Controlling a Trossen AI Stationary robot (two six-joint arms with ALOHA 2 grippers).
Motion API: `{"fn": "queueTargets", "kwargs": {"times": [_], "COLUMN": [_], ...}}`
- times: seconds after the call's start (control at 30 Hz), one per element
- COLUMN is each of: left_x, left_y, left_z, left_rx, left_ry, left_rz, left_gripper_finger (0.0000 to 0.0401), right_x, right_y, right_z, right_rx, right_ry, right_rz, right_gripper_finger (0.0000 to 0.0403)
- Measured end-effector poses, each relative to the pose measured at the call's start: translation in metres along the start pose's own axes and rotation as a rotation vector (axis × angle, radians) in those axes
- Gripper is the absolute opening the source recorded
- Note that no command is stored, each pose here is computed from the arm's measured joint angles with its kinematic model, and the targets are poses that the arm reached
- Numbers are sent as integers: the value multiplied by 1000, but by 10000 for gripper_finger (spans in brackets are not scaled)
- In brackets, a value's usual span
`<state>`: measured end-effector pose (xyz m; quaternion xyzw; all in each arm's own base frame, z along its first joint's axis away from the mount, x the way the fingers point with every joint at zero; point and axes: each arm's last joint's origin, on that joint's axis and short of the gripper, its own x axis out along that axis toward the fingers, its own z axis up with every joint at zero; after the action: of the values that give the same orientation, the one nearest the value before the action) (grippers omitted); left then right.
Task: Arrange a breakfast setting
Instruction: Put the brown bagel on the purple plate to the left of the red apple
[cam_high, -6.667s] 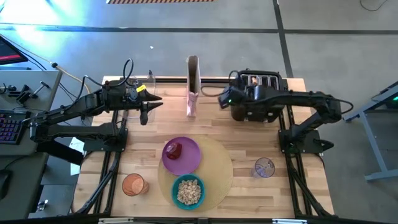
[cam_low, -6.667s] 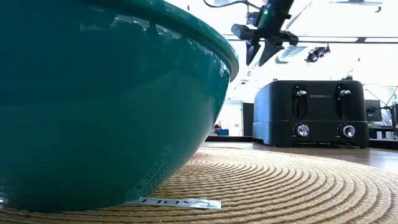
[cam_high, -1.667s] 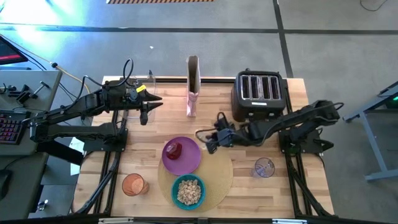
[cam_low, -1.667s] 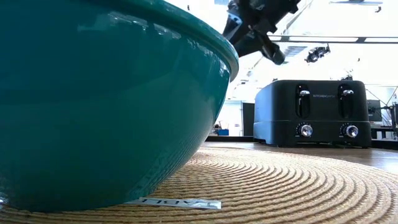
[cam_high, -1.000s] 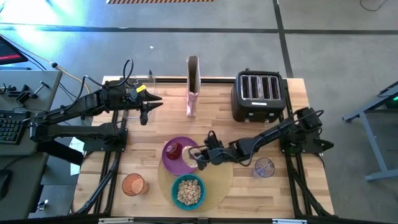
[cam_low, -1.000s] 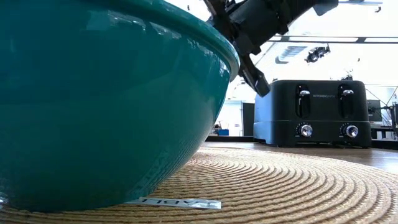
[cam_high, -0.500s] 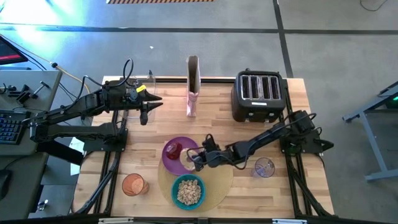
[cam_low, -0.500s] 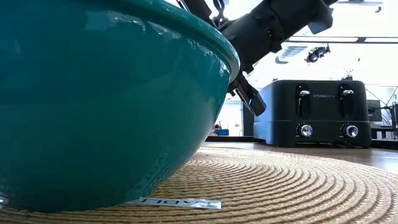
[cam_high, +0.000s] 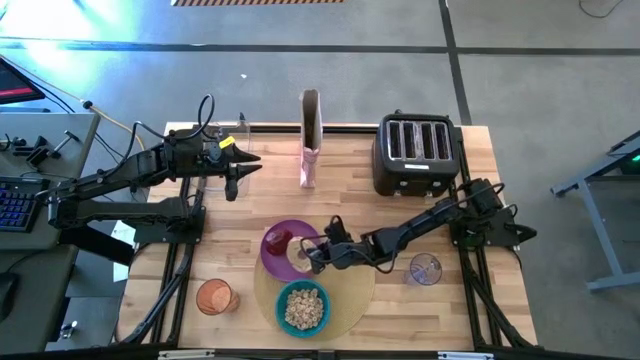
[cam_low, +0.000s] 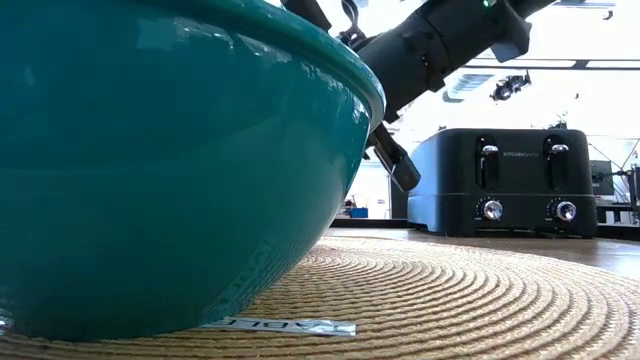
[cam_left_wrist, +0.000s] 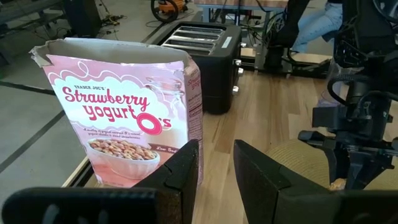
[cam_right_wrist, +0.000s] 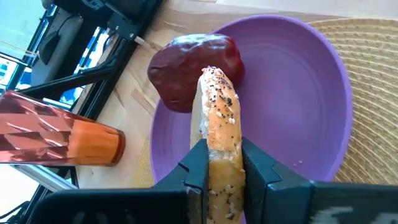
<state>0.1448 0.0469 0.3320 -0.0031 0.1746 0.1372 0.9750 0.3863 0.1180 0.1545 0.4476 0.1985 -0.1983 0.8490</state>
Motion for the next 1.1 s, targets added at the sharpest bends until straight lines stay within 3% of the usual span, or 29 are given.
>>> {"fn": "queueTargets", "kwargs": {"times": [0.43, 1.1], "left_x": [0, 0], "left_y": [0, 0], "left_z": [0, 0], "left_rx": [0, 0], "left_ry": [0, 0], "left_rz": [1, 0], "left_gripper_finger": [90, 90], "right_x": [4, 20], "right_y": [-4, -13], "right_z": [9, 5], "right_rx": [-16, -6], "right_ry": [-3, 24], "right_rz": [-7, 15], "right_gripper_finger": [103, 155]}}
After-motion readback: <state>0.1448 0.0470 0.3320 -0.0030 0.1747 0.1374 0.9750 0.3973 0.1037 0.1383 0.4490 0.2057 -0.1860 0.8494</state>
